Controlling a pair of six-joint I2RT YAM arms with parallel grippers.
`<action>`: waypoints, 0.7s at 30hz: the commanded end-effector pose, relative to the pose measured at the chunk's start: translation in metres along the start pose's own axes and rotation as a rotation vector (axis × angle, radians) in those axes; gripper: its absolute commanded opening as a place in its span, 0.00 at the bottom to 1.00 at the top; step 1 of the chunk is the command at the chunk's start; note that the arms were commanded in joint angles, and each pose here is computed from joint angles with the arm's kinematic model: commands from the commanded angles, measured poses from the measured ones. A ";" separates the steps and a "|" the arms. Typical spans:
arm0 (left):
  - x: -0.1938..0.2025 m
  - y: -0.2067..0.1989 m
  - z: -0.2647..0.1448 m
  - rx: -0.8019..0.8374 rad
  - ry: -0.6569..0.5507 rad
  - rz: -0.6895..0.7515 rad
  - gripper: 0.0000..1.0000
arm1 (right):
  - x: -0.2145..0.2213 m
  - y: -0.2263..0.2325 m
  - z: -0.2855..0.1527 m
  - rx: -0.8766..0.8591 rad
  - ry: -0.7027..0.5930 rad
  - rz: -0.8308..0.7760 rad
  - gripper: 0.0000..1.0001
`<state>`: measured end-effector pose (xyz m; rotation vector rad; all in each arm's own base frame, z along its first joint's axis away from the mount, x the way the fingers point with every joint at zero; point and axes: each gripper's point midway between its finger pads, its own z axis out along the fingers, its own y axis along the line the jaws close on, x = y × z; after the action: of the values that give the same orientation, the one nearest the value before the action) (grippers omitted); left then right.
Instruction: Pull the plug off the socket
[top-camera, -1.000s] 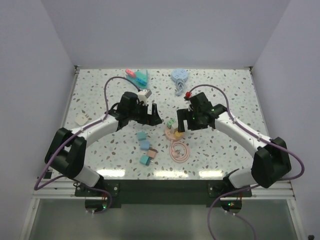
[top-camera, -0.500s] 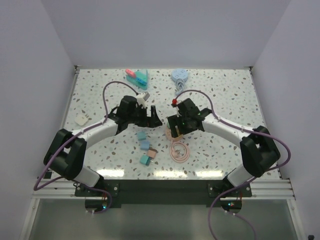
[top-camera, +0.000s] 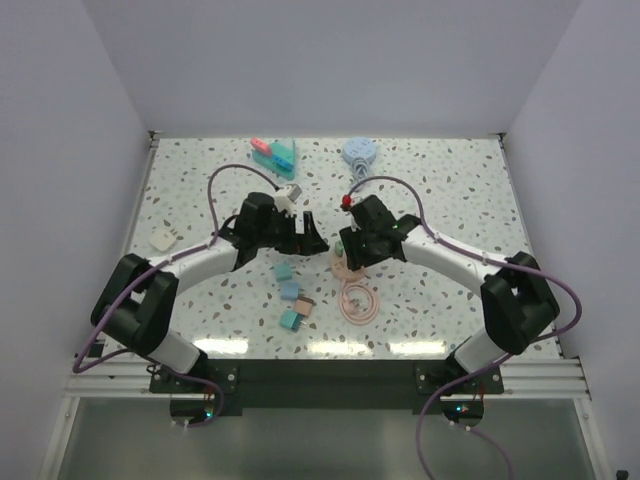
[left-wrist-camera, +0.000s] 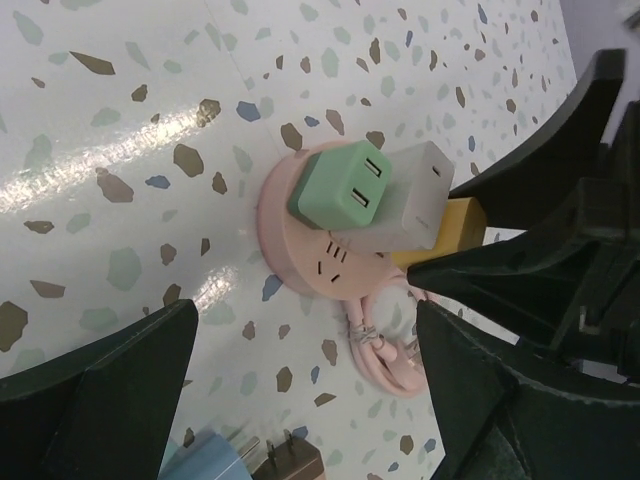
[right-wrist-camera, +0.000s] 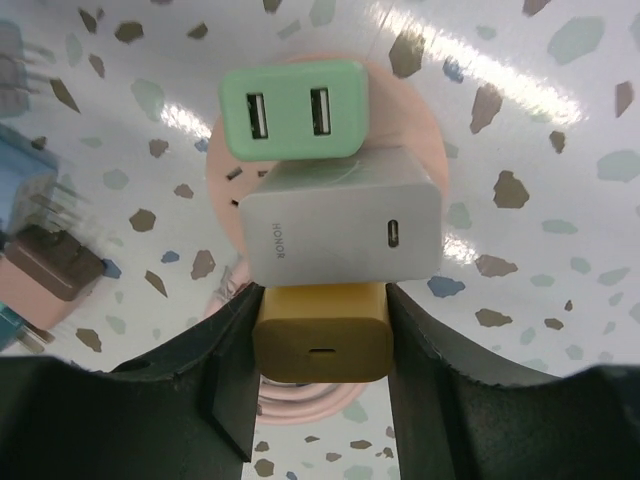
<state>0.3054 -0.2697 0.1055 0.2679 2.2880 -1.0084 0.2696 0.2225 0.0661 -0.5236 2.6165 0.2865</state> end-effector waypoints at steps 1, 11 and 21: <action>0.001 -0.009 0.009 0.077 -0.004 0.003 0.96 | -0.055 0.007 -0.042 -0.007 -0.176 0.061 0.00; -0.027 -0.002 -0.003 -0.019 -0.107 0.012 0.96 | -0.080 0.015 -0.082 -0.011 -0.148 0.074 0.00; -0.096 0.043 -0.096 -0.337 -0.406 -0.045 1.00 | -0.042 0.090 -0.041 -0.293 0.023 -0.006 0.00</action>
<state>0.3466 -0.1983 0.1754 -0.0108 2.0756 -0.7387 0.2730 0.2754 0.1481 -0.5296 2.5849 0.5526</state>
